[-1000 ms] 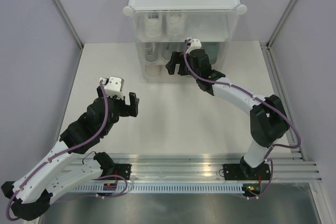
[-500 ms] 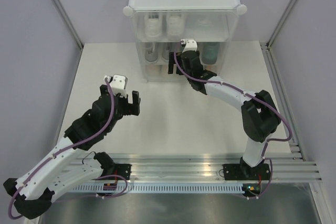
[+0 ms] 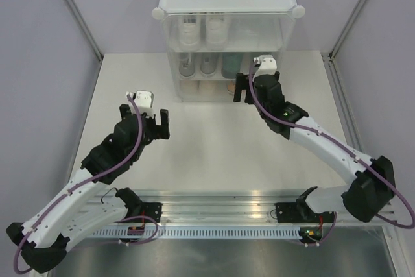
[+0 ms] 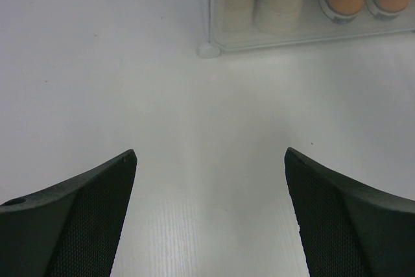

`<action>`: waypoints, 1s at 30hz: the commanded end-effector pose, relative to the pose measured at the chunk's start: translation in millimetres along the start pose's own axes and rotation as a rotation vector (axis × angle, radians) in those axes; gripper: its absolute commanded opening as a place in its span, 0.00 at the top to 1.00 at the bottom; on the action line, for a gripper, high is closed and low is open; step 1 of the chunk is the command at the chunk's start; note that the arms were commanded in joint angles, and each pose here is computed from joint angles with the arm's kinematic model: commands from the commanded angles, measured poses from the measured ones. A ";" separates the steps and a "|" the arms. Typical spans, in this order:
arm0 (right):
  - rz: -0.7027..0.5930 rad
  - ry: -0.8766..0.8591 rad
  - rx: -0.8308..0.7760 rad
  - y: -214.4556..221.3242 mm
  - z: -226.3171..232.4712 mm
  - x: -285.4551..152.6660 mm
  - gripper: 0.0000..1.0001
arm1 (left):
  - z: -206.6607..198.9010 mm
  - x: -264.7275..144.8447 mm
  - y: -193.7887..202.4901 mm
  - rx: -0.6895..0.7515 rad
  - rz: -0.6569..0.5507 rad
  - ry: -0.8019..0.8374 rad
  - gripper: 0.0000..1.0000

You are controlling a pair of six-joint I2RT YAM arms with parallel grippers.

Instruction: Place and organize the shoes in the shoe cabinet

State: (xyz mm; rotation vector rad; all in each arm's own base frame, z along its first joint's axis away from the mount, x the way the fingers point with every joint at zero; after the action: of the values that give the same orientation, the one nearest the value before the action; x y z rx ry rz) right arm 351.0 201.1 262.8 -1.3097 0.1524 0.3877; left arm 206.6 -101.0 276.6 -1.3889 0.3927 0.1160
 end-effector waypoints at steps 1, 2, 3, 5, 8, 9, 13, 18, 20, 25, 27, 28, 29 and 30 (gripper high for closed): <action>-0.027 0.179 0.009 5.6 -40.6 -27.7 0.02 | 10.7 1.2 -7.1 -0.027 -0.043 -0.067 0.03; -0.053 0.198 0.027 1.0 -47.6 -40.1 0.02 | 11.9 0.7 -7.4 -0.030 -0.045 -0.071 0.03; -0.070 0.221 0.051 -1.6 -51.9 -46.5 0.02 | 13.6 0.5 -8.2 -0.035 -0.047 -0.078 0.03; -0.112 0.229 0.092 -10.7 -56.8 -64.1 0.02 | 16.7 -0.8 -9.0 -0.045 -0.054 -0.089 0.03; -0.166 0.292 0.116 -16.2 -74.4 -84.7 0.02 | 24.0 -5.5 -10.5 -0.063 -0.074 -0.121 0.03; -0.178 0.298 0.134 -17.2 -76.6 -89.3 0.02 | 27.3 -8.6 -11.7 -0.072 -0.086 -0.134 0.02; -0.215 0.329 0.154 -18.0 -88.6 -103.9 0.02 | 33.8 -12.8 -13.9 -0.098 -0.107 -0.161 0.02; -0.213 0.370 0.152 -11.9 -93.7 -100.4 0.02 | 37.9 -14.7 -15.6 -0.116 -0.121 -0.174 0.02; -0.196 0.384 0.144 -8.0 -93.5 -95.4 0.02 | 39.2 -16.0 -16.5 -0.122 -0.127 -0.178 0.02; -0.160 0.388 0.123 1.7 -91.8 -86.3 0.02 | 40.6 -16.5 -15.8 -0.125 -0.129 -0.186 0.02; -0.145 0.386 0.124 4.0 -90.0 -83.3 0.02 | 40.9 -16.5 -15.8 -0.125 -0.129 -0.187 0.02; -0.144 0.387 0.123 4.1 -89.8 -82.8 0.02 | 41.0 -16.7 -16.3 -0.126 -0.130 -0.187 0.02; -0.144 0.392 0.121 4.5 -90.0 -82.6 0.02 | 41.1 -16.8 -15.9 -0.126 -0.130 -0.187 0.02; -0.146 0.398 0.121 4.3 -91.1 -82.8 0.02 | 41.2 -16.8 -15.9 -0.128 -0.130 -0.189 0.02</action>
State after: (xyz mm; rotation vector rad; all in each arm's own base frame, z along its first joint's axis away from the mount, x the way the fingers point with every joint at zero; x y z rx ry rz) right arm 282.2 99.8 258.0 -1.2727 0.4031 0.0171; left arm 201.6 -63.8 294.9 -1.4586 0.1933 0.1697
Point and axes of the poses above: each gripper's point midway between its finger pads, its own x axis out along the fingers, its own z axis along the line the jaws close on, y = z × x, the point moved 4 cm from there along -x, back along the fingers, and after that the axes turned 8 degrees about x, right-handed, at the moved point
